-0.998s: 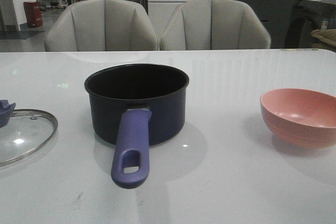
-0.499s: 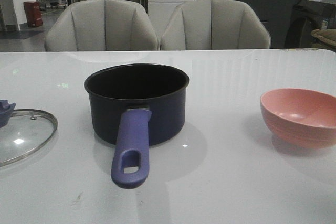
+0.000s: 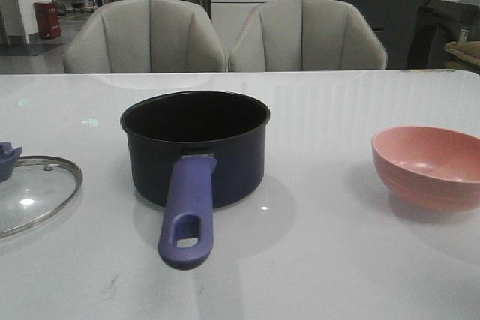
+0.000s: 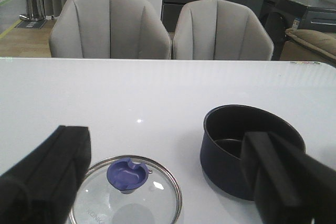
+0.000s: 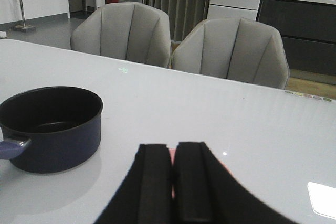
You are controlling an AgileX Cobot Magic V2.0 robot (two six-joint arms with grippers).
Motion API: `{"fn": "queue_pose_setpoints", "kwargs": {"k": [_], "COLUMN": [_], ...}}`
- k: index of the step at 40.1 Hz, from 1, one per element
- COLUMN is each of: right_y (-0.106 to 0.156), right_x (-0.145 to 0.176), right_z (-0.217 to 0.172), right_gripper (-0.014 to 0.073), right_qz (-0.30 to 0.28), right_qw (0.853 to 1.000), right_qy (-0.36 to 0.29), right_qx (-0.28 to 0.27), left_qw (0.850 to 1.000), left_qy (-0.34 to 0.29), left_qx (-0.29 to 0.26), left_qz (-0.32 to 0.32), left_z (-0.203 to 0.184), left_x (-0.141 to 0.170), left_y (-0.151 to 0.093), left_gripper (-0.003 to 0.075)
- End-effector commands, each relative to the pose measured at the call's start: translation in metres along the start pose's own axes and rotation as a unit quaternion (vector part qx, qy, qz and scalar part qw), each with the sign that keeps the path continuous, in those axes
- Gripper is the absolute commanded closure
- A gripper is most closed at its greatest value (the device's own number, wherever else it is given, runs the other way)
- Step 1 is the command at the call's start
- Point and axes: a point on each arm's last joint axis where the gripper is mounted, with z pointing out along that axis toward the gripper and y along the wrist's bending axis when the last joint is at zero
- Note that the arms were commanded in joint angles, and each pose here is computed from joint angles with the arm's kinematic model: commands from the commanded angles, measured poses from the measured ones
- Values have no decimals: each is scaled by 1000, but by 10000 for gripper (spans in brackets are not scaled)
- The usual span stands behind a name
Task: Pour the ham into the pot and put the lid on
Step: 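Release the bowl and raise the right gripper away, then lower the left gripper onto the glass lid's purple knob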
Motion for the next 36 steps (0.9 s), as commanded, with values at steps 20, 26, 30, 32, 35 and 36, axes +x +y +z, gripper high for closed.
{"fn": "queue_pose_setpoints", "kwargs": {"k": [20, 26, 30, 32, 35, 36], "right_y": [-2, -2, -2, -2, -2, -2], "right_x": [-15, -15, -15, -15, -15, -15], "right_z": [-1, -1, -1, -1, -1, -1], "right_gripper": [442, 442, 442, 442, 442, 442], "right_qz": [-1, -1, -1, -1, -1, -1], "right_qw": [999, 999, 999, 999, 999, 999], "right_qy": [-44, -44, -44, -44, -44, -44], "right_qx": [9, 9, 9, 9, 9, 9], "left_qw": [999, 999, 995, 992, 989, 988], "left_qy": [-29, 35, 95, 121, 146, 155], "left_qx": [11, 3, -11, -18, -22, -23], "left_qz": [-15, -13, 2, 10, 14, 14], "left_z": [11, 31, 53, 67, 83, 90], "left_x": [-30, -52, -62, -63, -66, -67], "left_y": [-5, -8, -8, -7, -7, -7], "left_gripper": [102, 102, 102, 100, 99, 99]}}
